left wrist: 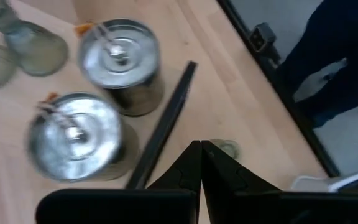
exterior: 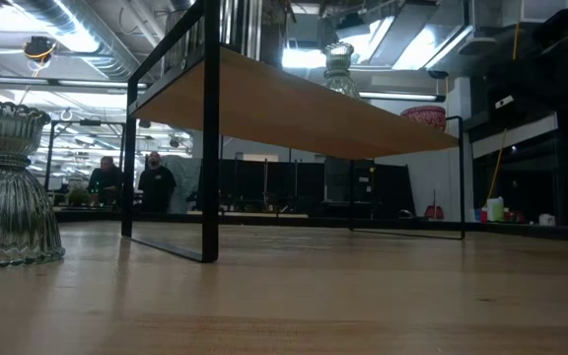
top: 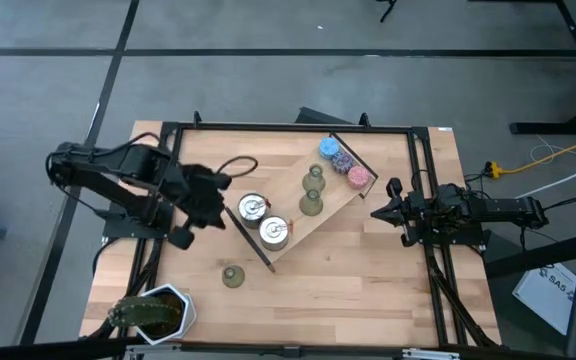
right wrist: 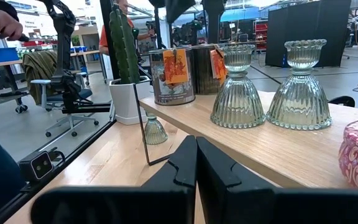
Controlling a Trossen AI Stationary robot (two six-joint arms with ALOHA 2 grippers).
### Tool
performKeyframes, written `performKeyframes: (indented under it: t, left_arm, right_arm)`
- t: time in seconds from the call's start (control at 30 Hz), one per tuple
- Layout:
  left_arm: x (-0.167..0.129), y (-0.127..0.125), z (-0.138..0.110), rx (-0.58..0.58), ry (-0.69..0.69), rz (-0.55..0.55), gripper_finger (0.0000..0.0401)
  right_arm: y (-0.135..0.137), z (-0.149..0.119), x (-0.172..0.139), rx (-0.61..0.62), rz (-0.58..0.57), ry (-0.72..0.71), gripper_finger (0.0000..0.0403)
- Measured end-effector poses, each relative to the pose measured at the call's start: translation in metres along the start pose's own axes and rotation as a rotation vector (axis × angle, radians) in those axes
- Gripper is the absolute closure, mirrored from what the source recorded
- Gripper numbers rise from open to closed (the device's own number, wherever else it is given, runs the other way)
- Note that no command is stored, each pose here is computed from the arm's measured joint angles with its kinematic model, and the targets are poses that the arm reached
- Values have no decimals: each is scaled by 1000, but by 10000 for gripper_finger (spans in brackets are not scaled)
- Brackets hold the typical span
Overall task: Pick & Place candle stick holders
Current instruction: Put the transparent candle holder on the shelf
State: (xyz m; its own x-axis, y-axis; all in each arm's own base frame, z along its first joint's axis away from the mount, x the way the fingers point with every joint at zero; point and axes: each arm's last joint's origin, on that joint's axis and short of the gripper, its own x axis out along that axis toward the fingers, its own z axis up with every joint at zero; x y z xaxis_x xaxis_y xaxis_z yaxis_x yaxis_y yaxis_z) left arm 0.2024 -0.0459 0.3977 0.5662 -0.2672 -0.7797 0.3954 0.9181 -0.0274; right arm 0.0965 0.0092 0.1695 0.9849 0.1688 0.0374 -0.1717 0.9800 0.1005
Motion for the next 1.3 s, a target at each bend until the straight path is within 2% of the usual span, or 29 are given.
performKeyframes:
  t: [0.2,0.43,0.93,1.3]
  left_arm:
    - [14,-10,1,-27,33,-35,384]
    - [33,-22,-20,3,57,-75,345]
    - [26,-45,-73,149,68,-59,255]
    - [64,-60,-81,224,92,-83,200]
  right_arm:
    - [0,0,0,0,0,0,393]
    - [0,0,0,0,0,0,393]
    - [0,0,0,0,0,0,393]
    - [0,0,0,0,0,0,393]
